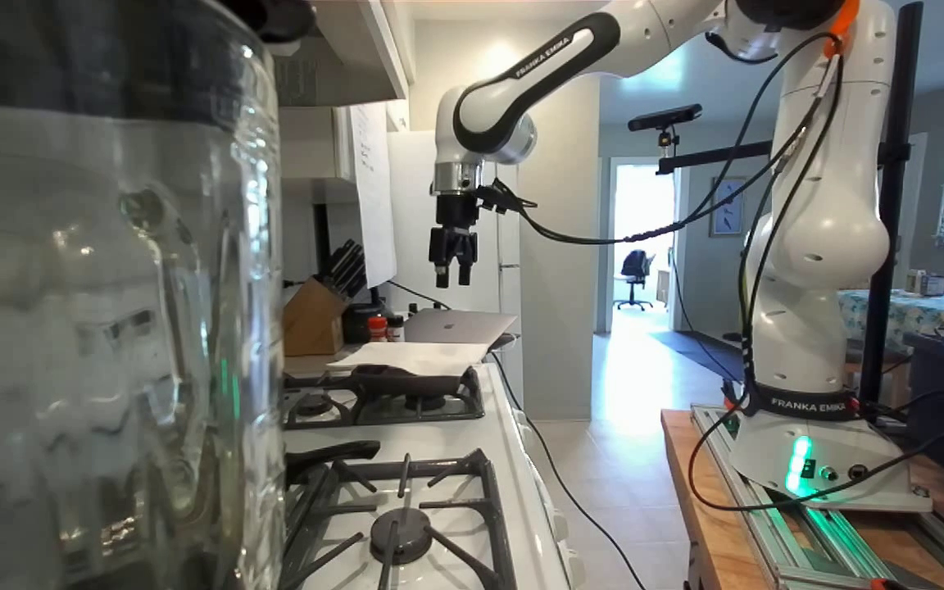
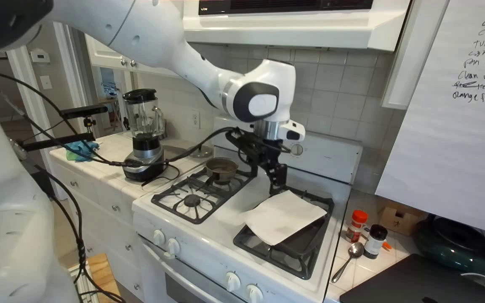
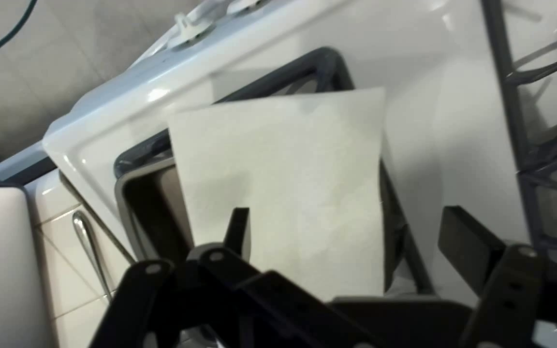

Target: Place the paper towel inside the baking tray

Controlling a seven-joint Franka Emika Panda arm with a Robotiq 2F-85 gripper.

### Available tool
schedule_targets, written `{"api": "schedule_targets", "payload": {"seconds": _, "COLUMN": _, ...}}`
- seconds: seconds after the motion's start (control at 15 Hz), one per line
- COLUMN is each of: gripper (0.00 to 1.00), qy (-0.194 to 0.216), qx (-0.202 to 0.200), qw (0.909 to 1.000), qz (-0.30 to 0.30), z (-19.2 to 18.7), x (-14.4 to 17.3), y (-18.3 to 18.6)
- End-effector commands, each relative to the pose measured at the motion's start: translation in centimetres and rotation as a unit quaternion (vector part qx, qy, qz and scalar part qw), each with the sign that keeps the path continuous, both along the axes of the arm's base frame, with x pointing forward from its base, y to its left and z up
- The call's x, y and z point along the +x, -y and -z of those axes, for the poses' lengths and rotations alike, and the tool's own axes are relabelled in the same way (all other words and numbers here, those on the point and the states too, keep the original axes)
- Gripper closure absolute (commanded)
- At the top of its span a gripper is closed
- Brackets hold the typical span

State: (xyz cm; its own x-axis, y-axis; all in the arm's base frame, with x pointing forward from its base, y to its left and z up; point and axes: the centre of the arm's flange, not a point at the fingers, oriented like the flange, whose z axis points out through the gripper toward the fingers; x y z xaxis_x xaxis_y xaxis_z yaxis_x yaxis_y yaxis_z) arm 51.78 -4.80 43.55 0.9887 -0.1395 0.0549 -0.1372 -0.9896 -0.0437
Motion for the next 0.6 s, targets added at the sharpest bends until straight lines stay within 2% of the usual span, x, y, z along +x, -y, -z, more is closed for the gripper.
{"api": "schedule_targets", "payload": {"seconds": 0.0, "gripper": 0.00, "qy": -0.017, "qx": -0.009, "qw": 0.9993, "qz": 0.032, "z": -4.9, "x": -1.9, "y": -4.8}}
{"api": "schedule_targets", "payload": {"seconds": 0.27, "gripper": 0.00, "qy": -0.003, "qx": -0.013, "qw": 0.9994, "qz": 0.031, "z": -7.0, "x": -2.8, "y": -6.2}}
{"api": "schedule_targets", "payload": {"seconds": 0.47, "gripper": 0.00, "qy": 0.053, "qx": -0.050, "qw": 0.9964, "qz": 0.042, "z": -7.7, "x": -2.8, "y": -5.9}}
{"api": "schedule_targets", "payload": {"seconds": 0.53, "gripper": 0.00, "qy": 0.025, "qx": -0.026, "qw": 0.9989, "qz": 0.029, "z": -7.3, "x": -2.1, "y": -5.9}}
